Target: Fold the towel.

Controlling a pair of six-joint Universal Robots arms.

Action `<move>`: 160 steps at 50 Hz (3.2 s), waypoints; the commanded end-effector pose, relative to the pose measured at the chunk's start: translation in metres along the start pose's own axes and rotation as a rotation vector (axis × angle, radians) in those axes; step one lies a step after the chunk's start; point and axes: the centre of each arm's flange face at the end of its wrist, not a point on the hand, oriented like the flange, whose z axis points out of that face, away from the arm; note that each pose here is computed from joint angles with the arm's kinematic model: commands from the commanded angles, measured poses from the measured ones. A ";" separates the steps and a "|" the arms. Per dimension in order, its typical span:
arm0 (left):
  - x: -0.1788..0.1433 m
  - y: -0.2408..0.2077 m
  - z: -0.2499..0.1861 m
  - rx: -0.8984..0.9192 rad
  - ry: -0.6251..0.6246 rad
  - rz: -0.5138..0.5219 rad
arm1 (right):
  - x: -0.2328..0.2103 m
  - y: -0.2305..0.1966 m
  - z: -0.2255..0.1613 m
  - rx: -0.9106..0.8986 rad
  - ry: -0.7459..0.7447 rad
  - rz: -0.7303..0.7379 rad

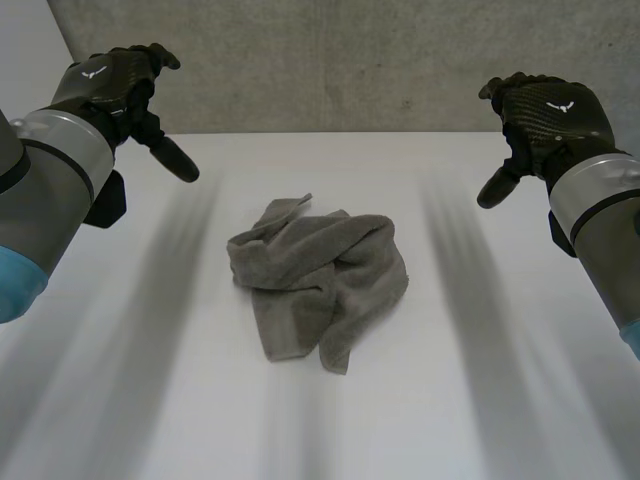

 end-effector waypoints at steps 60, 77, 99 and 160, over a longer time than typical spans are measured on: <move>0.045 0.158 -0.020 -0.350 0.340 0.277 | -0.097 0.089 0.041 -0.165 -0.452 -0.229; 0.050 0.158 -0.106 -0.414 0.433 0.316 | -0.038 0.063 -0.054 -0.310 -0.480 -0.573; 0.071 0.112 -0.057 -0.183 0.450 0.459 | -0.056 0.075 0.024 -0.274 -0.452 -0.441; 0.048 0.206 -0.049 -0.309 0.465 0.704 | -0.036 0.159 0.083 -0.422 -0.422 -0.333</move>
